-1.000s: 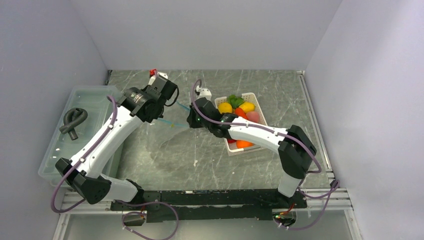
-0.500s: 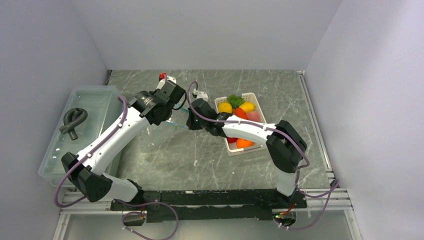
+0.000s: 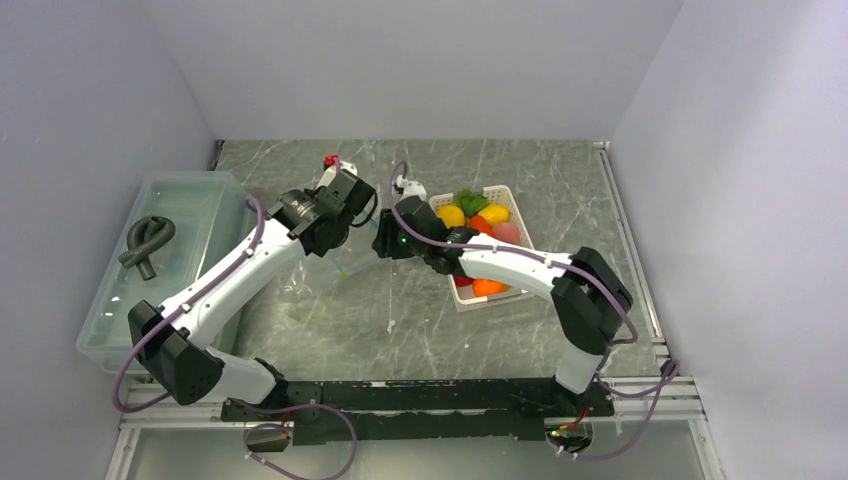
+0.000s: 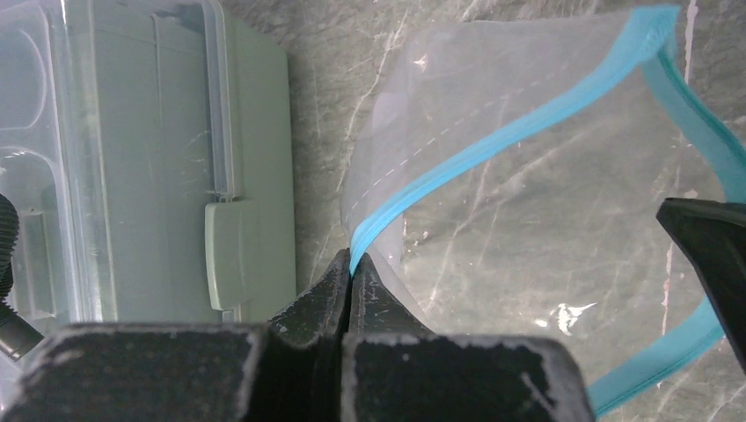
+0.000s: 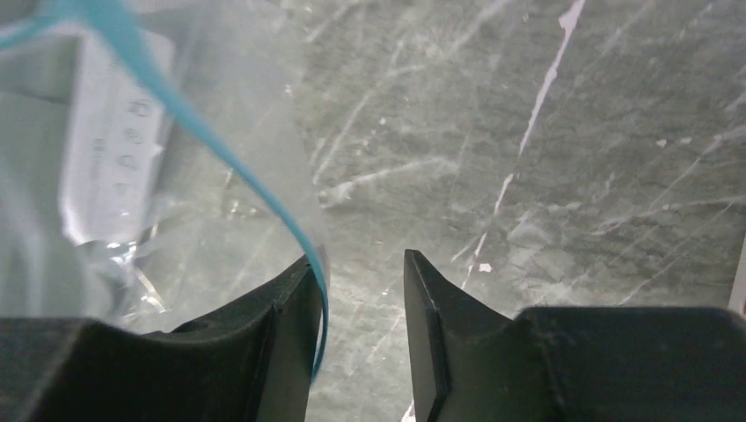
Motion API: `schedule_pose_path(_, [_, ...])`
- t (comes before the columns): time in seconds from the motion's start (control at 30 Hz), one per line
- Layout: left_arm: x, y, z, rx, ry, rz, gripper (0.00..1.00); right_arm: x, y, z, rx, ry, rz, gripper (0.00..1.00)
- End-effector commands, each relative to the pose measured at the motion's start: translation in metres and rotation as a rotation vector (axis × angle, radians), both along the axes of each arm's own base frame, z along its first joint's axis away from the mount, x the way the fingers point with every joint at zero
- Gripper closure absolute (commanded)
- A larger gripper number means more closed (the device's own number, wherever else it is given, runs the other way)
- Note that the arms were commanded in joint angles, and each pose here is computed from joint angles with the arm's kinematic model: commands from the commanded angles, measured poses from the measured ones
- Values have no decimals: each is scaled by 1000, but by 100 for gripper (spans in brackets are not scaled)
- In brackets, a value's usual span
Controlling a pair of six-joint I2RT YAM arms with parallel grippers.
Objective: Place the food in the zip-top bag and seal the zipper
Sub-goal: Open the zipper of the food storage bag at the center of the board, then pick up the fake fruit from the bin.
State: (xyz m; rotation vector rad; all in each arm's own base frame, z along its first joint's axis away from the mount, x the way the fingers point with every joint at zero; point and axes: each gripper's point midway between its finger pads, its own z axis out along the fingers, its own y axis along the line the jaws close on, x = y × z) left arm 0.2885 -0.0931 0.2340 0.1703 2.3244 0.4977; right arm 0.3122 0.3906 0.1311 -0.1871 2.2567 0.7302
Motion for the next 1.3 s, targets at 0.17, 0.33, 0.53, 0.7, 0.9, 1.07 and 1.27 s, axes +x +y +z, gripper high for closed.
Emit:
schedule_pose_path(0.17, [1, -4, -1, -36, -28, -16, 100, -7, -5, 85, 145, -141, 41, 55])
schedule_pose_path(0.33, [1, -6, 0, -50, -35, -23, 100, -12, -18, 105, 133, -176, 39, 53])
schedule_pose_path(0.53, [0, -9, 1, -73, -37, -34, 100, -13, -52, 116, 14, -234, 0, 50])
schedule_pose_path(0.7, [-1, -11, 3, -91, -43, -45, 100, -8, -92, 116, -81, -257, -46, 49])
schedule_pose_path(0.9, [-3, -12, 1, -108, -41, -58, 100, -6, -140, 108, -201, -249, -78, 49])
schedule_pose_path(1.07, [-4, -13, 0, -116, -41, -70, 100, -11, -171, 94, -273, -193, -99, 48])
schedule_pose_path(1.27, [-6, -17, 0, -139, -44, -93, 100, -22, -200, 66, -375, -97, -128, 45])
